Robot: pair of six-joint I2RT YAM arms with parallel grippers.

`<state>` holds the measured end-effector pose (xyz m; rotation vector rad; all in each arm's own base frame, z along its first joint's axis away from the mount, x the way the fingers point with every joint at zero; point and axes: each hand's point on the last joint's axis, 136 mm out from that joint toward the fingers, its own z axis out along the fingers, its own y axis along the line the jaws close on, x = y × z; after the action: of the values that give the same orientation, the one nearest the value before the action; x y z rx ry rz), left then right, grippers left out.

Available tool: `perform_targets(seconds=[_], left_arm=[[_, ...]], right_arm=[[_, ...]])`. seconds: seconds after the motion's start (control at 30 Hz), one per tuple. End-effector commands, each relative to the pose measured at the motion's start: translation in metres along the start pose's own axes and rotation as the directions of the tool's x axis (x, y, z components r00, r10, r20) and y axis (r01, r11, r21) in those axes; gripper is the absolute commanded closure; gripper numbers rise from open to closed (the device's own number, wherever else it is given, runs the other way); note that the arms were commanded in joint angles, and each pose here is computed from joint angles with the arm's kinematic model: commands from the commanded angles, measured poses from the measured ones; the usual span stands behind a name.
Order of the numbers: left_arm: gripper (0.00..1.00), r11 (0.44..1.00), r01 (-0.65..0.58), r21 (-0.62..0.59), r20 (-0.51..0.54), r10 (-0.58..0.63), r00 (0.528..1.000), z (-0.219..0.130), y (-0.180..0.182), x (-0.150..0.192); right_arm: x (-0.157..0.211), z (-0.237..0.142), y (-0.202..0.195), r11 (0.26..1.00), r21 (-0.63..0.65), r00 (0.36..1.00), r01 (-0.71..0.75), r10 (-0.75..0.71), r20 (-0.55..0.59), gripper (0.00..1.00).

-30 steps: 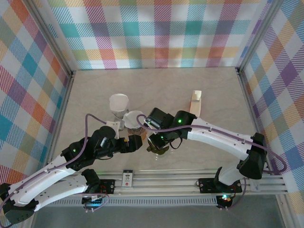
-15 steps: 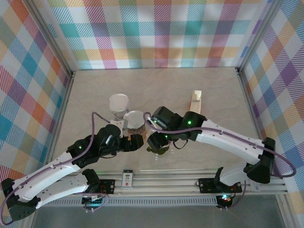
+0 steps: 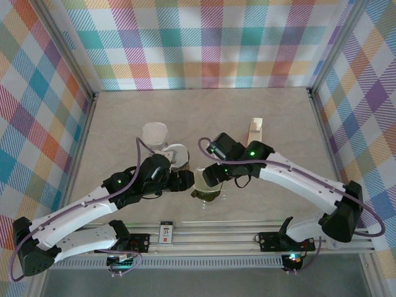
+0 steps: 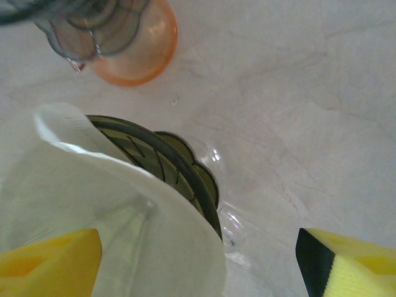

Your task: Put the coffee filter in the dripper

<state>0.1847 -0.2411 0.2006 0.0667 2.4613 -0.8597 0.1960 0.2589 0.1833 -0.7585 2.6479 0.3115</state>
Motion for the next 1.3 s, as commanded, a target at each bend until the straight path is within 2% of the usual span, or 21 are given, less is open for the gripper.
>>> perform_targets(seconds=[0.0, 0.33, 0.63, 0.8, 0.93, 1.07, 1.27], left_arm=[[0.37, 1.0, -0.016, 0.025, 0.015, 0.016, 1.0, 0.0, -0.011, -0.009], [0.4, 1.0, -0.005, 0.01, -0.004, 0.005, 1.0, 0.013, -0.007, -0.004], [0.36, 0.998, 0.026, 0.057, 0.03, -0.027, 0.999, 0.013, -0.011, -0.008], [0.37, 0.998, 0.027, 0.057, 0.014, -0.028, 1.0, 0.021, -0.012, -0.005], [0.46, 0.999, 0.033, 0.038, -0.006, -0.033, 0.999, 0.027, -0.008, -0.001], [0.5, 0.999, 0.036, 0.034, -0.012, -0.035, 0.999, 0.028, -0.006, 0.001], [0.65, 0.999, 0.035, 0.029, -0.026, -0.034, 0.999, 0.028, -0.003, 0.006]], right_arm=[[0.002, 0.015, 0.006, 1.0, -0.018, 1.0, 0.017, -0.018, -0.024, 0.16], [0.011, 0.039, 0.003, 1.0, 0.0, 0.998, 0.011, -0.011, -0.069, 0.16], [0.02, 0.056, 0.0, 1.0, 0.014, 0.995, 0.003, -0.001, -0.095, 0.16], [0.023, 0.062, -0.001, 1.0, 0.021, 0.994, 0.002, 0.0, -0.109, 0.16], [0.026, 0.066, -0.003, 1.0, 0.029, 0.993, 0.0, 0.004, -0.118, 0.16], [0.025, 0.064, -0.002, 1.0, 0.023, 0.994, -0.004, 0.006, -0.113, 0.16], [0.025, 0.063, -0.003, 1.0, 0.026, 0.994, -0.006, 0.009, -0.113, 0.16]])
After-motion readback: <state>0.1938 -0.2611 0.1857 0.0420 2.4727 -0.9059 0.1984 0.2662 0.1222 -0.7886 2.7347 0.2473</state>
